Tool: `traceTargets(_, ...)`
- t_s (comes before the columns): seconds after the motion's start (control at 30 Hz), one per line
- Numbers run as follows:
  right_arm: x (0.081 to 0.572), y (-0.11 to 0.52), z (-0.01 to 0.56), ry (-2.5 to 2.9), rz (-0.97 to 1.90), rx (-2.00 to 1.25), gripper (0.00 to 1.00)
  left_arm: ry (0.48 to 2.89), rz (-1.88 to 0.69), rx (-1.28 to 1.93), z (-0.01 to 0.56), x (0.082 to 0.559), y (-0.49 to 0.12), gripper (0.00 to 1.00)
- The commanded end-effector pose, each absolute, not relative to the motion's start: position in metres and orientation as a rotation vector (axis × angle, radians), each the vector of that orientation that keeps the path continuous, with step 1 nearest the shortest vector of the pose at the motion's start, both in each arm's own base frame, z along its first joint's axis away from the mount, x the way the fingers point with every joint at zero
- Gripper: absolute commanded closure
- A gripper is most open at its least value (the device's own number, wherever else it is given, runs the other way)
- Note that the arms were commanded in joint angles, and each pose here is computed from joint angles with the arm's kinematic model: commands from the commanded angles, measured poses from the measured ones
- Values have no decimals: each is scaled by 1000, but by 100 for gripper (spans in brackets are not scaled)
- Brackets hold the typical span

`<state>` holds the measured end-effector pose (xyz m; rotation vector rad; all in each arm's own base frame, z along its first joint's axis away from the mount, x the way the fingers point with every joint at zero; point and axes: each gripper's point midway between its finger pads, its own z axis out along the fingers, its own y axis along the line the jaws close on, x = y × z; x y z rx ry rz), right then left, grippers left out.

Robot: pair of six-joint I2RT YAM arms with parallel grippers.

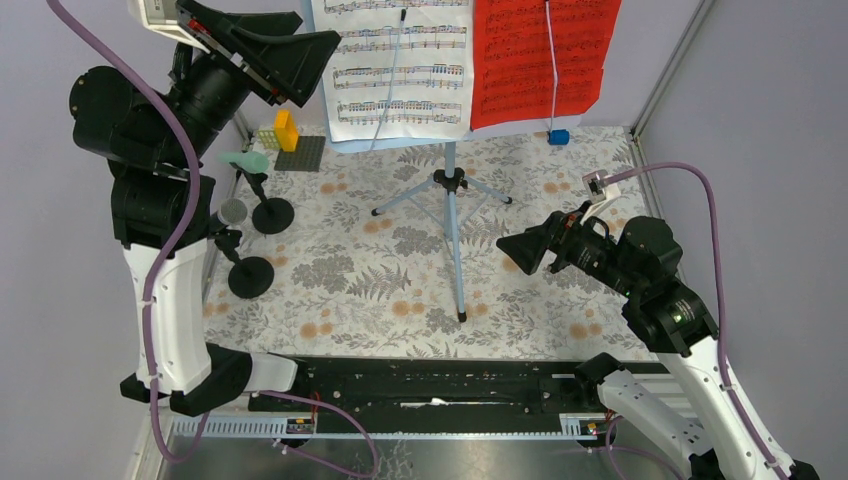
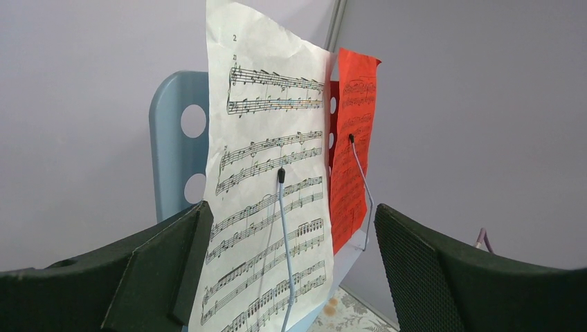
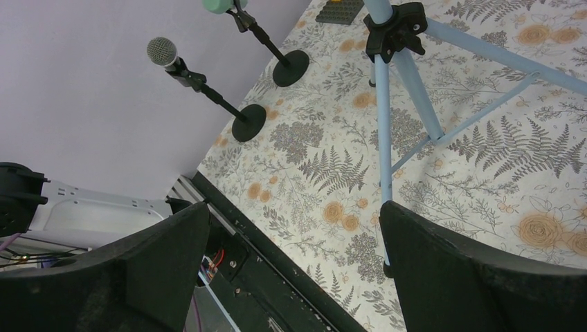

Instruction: Pack up the instrument practice props

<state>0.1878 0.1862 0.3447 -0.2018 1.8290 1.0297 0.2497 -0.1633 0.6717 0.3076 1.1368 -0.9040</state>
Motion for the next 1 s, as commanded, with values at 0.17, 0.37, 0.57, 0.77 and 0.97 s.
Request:
traceTargets(0.17,185,188,351,1796,1053,-217,0,1078,-887,322,683,256,-163,8)
traceTargets(0.37,183,187,347,1798,1050,-218,0,1084,-892,329,680,266,-165,8)
traceTargets(0.57,182,187,343,1803,1053,-220,0,1111,-956,372,667,271,-177,9)
traceTargets(0.77,182,187,340,1811,1056,-214,0,1158,-987,393,646,279,-184,13)
traceTargets(0.97,182,187,339,1813,1056,-214,0,1179,-986,401,635,281,-185,28)
